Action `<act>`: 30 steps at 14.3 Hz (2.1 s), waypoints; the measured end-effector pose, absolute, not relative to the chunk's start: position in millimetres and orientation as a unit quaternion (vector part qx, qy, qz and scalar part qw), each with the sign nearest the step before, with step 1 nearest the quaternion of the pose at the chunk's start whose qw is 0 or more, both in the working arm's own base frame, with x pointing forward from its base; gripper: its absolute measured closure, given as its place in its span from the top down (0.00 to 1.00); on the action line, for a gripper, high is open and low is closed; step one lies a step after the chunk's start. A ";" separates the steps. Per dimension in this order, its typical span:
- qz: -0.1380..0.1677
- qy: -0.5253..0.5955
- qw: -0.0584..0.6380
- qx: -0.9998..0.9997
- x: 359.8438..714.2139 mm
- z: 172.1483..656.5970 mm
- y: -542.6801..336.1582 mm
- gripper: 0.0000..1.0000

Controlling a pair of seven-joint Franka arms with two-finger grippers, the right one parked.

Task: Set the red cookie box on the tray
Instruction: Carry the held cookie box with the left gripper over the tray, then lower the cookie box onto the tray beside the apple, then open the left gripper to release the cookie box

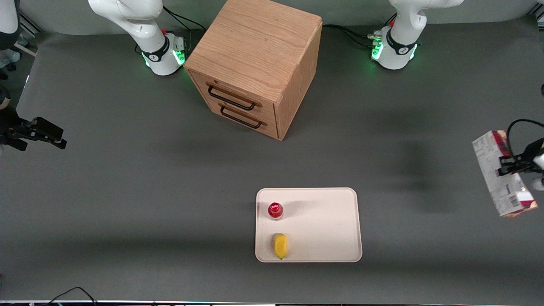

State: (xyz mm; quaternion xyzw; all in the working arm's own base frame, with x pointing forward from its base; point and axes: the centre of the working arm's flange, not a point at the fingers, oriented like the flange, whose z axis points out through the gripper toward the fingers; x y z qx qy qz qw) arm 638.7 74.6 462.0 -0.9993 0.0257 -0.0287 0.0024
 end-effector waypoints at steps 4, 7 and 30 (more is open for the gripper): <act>-0.038 0.032 0.027 -0.998 676.0 453.5 -75.8 0.04; -0.023 0.056 0.022 -0.998 684.3 411.0 -160.7 0.04; -0.034 -0.008 0.003 -0.999 731.1 264.3 -274.4 0.72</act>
